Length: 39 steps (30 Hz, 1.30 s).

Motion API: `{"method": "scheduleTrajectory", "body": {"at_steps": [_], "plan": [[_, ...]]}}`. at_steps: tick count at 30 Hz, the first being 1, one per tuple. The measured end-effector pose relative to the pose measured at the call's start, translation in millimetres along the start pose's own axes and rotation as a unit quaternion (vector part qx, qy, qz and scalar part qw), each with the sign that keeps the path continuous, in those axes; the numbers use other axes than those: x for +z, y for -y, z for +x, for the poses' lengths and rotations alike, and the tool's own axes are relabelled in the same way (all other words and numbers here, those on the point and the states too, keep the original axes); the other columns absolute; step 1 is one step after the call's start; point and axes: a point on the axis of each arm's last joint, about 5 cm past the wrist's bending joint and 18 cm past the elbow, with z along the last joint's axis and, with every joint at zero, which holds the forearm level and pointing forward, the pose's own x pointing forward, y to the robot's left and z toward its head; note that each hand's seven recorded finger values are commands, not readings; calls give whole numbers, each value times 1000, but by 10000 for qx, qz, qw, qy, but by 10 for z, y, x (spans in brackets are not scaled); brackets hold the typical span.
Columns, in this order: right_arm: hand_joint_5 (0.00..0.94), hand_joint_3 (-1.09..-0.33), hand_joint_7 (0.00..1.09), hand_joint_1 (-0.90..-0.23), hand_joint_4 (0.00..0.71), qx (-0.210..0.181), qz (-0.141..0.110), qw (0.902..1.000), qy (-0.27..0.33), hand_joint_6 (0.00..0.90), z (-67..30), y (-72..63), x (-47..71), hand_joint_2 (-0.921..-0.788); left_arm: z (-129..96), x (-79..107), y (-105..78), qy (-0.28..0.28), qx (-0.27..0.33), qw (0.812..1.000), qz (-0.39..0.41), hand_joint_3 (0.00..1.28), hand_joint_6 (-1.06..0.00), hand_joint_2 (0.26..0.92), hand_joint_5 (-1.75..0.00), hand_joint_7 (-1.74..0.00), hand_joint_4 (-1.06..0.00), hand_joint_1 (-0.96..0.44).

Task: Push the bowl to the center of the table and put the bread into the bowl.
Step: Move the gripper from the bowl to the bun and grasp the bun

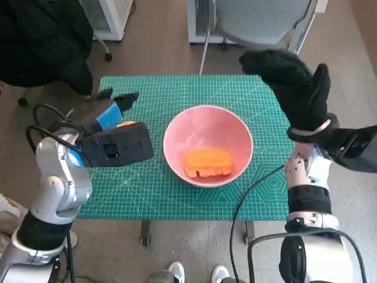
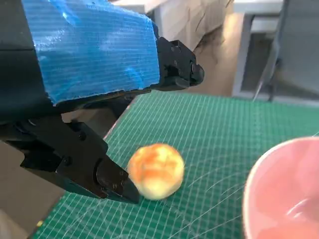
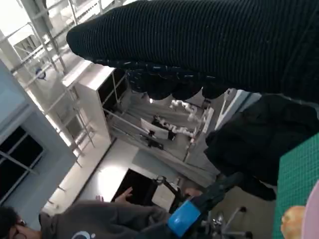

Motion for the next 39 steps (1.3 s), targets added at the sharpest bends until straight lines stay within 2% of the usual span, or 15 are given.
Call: {"method": "scheduleTrajectory", "body": {"at_steps": [13,18,30,31,32,33,34,35,39], "plan": [[3,-844,8,-711,269,-17,-23,10000,24,330,8,3,10,-921,274,5,79,-529,-451,9974,174,4,-213,696,-3,0,-22,-6],[2,-845,8,-711,269,-15,-34,10000,35,331,14,2,14,-921,368,8,104,-748,-604,9948,340,4,-214,696,-7,0,-36,-56],[2,-844,8,-714,270,19,-108,9999,103,331,39,4,44,-921,577,30,163,-879,-1020,9879,764,6,-214,703,-24,-1,-111,-171],[2,-844,8,-713,270,17,-111,9999,105,331,40,3,45,-921,586,29,167,-885,-1040,9876,777,11,-218,701,-624,-1,-159,-159],[2,-844,8,-713,270,14,-116,9999,105,331,38,4,46,-921,601,28,170,-889,-1062,9872,790,13,-219,700,-849,0,-170,-154],[2,-844,8,-713,270,11,-122,9999,105,331,35,5,48,-921,618,29,173,-889,-1076,9870,799,16,-220,700,-1172,0,-186,-148],[1,-845,8,-712,270,9,-125,9999,106,331,34,6,49,-921,634,28,178,-899,-1100,9866,805,16,-225,698,-1379,-2,-240,-138],[1,-846,8,-710,269,9,-130,9999,105,330,32,7,50,-921,647,27,182,-907,-1116,9863,809,16,-230,697,-1511,-3,-282,-127],[1,-848,7,-707,269,14,-158,9998,117,330,27,10,60,-921,696,22,214,-942,-1209,9849,806,15,-238,698,-1685,-6,-342,-112]]}}
